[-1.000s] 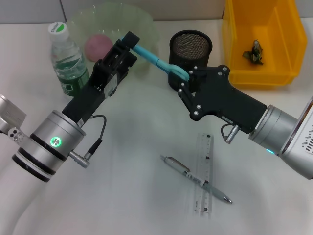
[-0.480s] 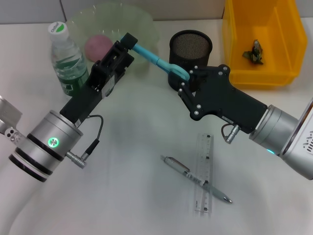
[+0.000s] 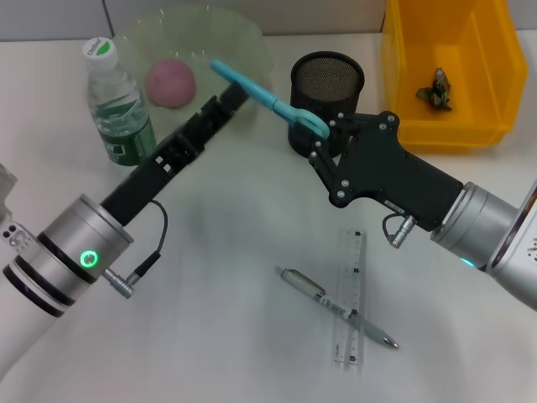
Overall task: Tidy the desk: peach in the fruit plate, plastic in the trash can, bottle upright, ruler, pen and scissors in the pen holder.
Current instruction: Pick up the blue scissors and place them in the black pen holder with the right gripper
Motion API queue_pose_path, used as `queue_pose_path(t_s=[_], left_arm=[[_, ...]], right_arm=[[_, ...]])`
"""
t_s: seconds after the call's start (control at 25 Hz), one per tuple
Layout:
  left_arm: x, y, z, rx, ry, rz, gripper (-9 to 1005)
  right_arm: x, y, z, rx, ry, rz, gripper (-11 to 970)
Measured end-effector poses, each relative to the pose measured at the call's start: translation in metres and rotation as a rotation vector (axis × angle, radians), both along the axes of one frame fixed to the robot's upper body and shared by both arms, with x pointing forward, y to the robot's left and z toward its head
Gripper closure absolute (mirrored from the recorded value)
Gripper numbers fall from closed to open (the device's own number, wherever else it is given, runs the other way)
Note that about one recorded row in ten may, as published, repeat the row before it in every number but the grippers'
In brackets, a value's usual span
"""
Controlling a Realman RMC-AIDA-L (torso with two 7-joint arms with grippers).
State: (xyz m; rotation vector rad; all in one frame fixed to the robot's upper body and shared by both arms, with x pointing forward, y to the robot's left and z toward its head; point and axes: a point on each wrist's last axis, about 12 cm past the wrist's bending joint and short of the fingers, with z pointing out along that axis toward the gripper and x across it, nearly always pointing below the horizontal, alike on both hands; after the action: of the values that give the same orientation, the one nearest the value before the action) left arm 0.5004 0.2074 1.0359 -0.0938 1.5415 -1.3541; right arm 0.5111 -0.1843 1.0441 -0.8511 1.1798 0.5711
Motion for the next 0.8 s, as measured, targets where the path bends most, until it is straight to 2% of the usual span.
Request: queue_pose_path(t_s=[0.04,0.08,0.12,0.2,0.4,0.44,0.48,0.8], left_arm=[[-0.001,0.000,-0.001,0.026,-0.020,0.001,192],[-0.003,0.002,-0.002,0.108,-0.087,0.013,192],[-0.003,0.002,-0.002,0.108,-0.087,0.013,192],[-0.004,0.005,-0.004,0.187,-0.152,0.019,192],[-0.008,0.013,-0.002,0.329,-0.298,-0.053,193],[-0.008,0.013,-0.002,0.329,-0.298,-0.053,193],[-0.009,0.015,-0.002,0.382,-0.355,-0.086,193],[-0.008,0.023,-0.004,0.567,-0.502,-0.144,194]], right_arm=[[0.000,0.000,0.000,0.000,0.001,0.000,878],[0.000,0.000,0.000,0.001,0.002,-0.001,878],[0.000,0.000,0.000,0.001,0.002,-0.001,878],[0.000,0.000,0.000,0.002,0.004,-0.001,878],[-0.001,-0.001,-0.001,0.007,0.017,-0.003,878],[-0.001,-0.001,-0.001,0.009,0.023,-0.004,878],[0.000,-0.001,-0.001,0.012,0.030,-0.004,878],[-0.001,-0.003,-0.002,0.029,0.062,-0.002,878]])
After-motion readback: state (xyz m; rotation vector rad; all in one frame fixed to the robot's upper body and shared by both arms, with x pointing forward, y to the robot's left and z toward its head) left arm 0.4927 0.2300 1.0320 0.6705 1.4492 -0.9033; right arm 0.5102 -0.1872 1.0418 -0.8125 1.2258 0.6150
